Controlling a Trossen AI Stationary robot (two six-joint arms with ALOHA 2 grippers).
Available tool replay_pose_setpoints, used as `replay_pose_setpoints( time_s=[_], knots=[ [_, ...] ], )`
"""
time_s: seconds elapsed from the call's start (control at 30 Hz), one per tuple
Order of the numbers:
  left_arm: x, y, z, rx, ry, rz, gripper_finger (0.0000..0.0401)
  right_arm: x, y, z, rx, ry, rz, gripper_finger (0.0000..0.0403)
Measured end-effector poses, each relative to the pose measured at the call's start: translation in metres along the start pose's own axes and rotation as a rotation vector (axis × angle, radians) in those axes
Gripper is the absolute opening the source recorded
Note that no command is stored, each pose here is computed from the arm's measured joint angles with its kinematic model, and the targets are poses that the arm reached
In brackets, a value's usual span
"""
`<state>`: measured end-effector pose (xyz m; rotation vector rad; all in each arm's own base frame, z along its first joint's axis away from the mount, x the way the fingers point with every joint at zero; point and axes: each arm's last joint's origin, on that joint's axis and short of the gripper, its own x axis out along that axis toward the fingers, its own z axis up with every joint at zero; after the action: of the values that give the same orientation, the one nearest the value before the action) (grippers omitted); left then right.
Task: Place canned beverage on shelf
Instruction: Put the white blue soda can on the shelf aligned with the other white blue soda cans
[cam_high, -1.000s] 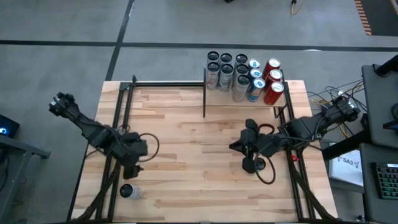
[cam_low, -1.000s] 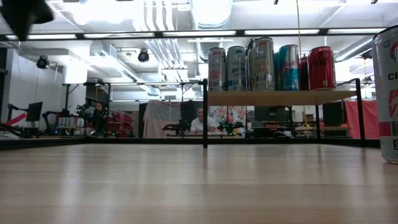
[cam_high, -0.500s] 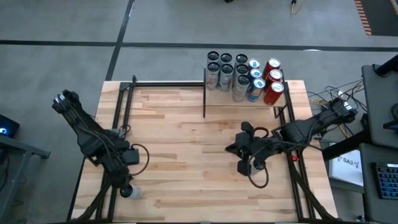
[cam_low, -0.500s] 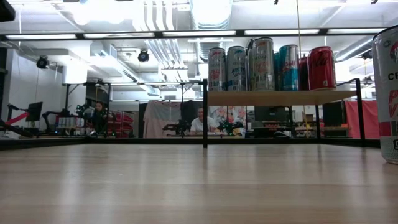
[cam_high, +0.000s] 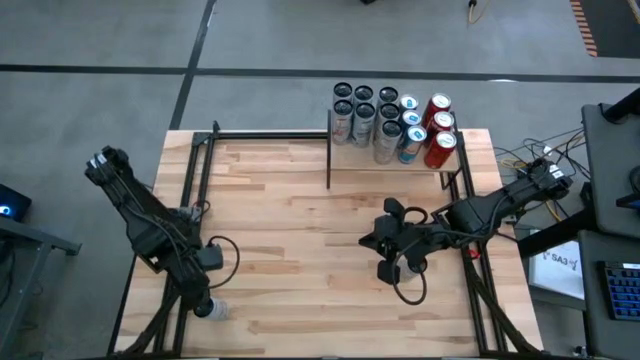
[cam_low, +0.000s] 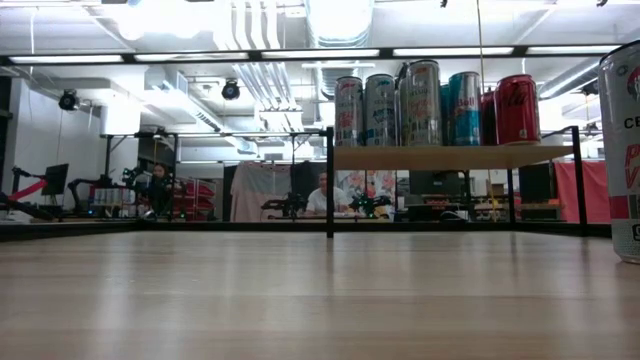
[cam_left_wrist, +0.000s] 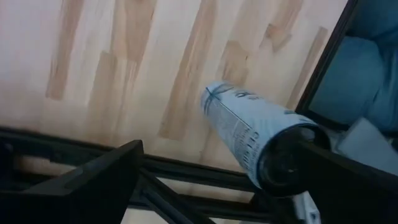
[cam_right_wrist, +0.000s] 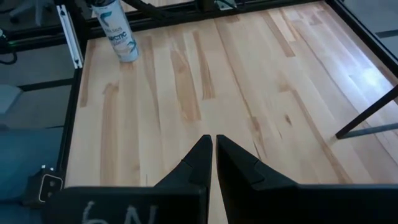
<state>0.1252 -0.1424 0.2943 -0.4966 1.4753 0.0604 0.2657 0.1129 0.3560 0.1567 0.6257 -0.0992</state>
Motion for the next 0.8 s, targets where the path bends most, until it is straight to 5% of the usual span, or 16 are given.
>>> replay_pose_setpoints(
  time_s=[0.27, 0.53, 0.8],
  knots=[
    [0.002, -0.037, -0.007, 0.037, 0.004, 0.03, 0.0397, -0.01, 0.002, 0.014, 0.006, -0.049, 0.02, 0.0012],
    [0.011, -0.073, -0.017, 0.125, -0.022, 0.274, 0.0397, -0.008, 0.003, 0.016, -0.026, -0.067, 0.0, 0.0012],
    [0.025, -0.094, -0.02, 0.155, -0.013, 0.306, 0.0397, 0.003, 0.009, 0.01, -0.046, -0.033, -0.005, 0.0012]
  ],
)
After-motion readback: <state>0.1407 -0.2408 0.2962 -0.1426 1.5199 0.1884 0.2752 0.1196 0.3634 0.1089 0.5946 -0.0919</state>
